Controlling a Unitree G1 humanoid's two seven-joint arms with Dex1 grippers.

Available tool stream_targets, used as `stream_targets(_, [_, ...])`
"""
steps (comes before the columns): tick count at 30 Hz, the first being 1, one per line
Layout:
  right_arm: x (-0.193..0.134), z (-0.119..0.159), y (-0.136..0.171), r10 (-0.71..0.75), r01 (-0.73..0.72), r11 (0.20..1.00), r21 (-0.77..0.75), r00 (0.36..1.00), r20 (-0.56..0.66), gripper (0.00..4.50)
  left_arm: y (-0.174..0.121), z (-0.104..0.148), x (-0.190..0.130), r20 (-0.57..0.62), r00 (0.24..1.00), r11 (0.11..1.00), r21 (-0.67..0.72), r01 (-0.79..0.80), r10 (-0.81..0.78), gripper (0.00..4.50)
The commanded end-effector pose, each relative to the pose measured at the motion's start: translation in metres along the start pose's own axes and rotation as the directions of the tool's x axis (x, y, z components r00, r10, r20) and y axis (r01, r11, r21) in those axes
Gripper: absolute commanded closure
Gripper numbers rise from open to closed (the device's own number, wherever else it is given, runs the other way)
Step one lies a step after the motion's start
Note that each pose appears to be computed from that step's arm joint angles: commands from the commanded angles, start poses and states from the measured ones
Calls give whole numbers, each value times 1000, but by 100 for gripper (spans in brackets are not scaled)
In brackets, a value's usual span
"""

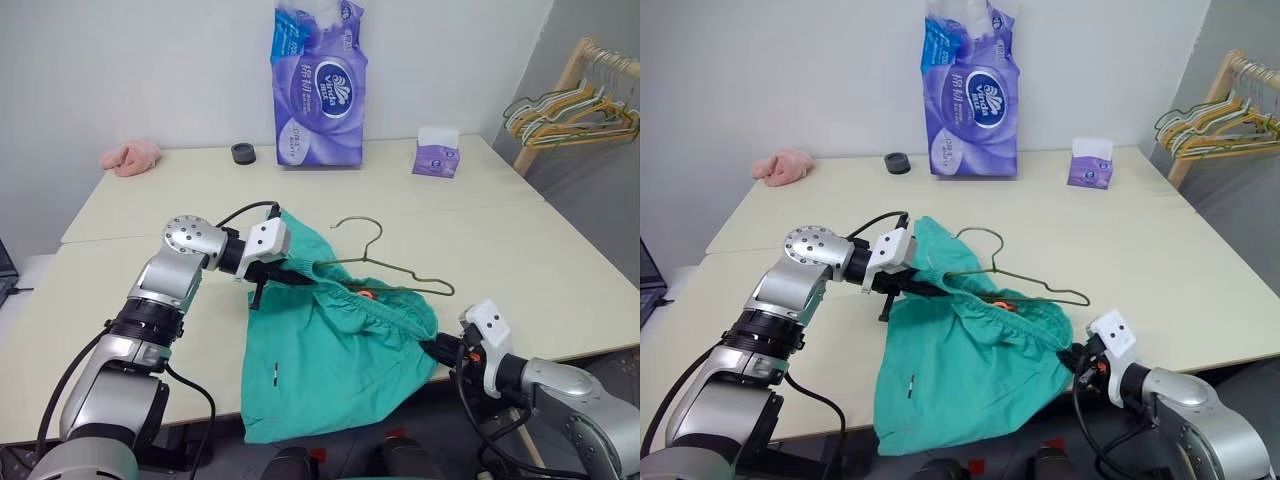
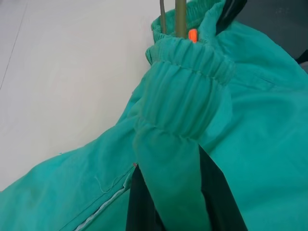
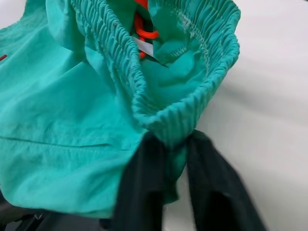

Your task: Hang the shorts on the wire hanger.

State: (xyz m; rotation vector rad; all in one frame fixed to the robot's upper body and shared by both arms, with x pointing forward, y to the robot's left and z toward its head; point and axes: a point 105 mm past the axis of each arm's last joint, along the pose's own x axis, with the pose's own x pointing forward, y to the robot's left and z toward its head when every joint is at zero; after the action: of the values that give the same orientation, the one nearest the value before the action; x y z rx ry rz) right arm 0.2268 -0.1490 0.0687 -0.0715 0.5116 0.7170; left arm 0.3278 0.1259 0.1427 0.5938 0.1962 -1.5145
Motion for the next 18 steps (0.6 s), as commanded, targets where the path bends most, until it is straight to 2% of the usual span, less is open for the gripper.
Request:
stream_targets(1, [-6, 7, -7, -22, 22, 999, -30, 999, 30, 448, 5, 15, -19, 43, 998, 999, -3, -50, 50, 450])
stream_targets(6, [-14, 9, -22, -70, 71, 997, -36, 997, 37, 448, -17, 8, -33, -57, 996, 997, -30, 73, -75, 450])
stream_targets(12, [-16, 14, -23, -67, 70, 996, -59, 997, 39, 448, -21, -3, -36, -138, 985, 995, -41, 96, -101, 450])
stream_targets(16, [-17, 15, -22, -64, 66, 995, -69, 997, 38, 448, -22, -7, -34, -144, 984, 994, -48, 103, -109, 450])
stream_targets(18, [-17, 13, -22, -66, 68, 996, -63, 997, 32, 448, -22, 0, -33, -100, 989, 992, -68, 105, -112, 450])
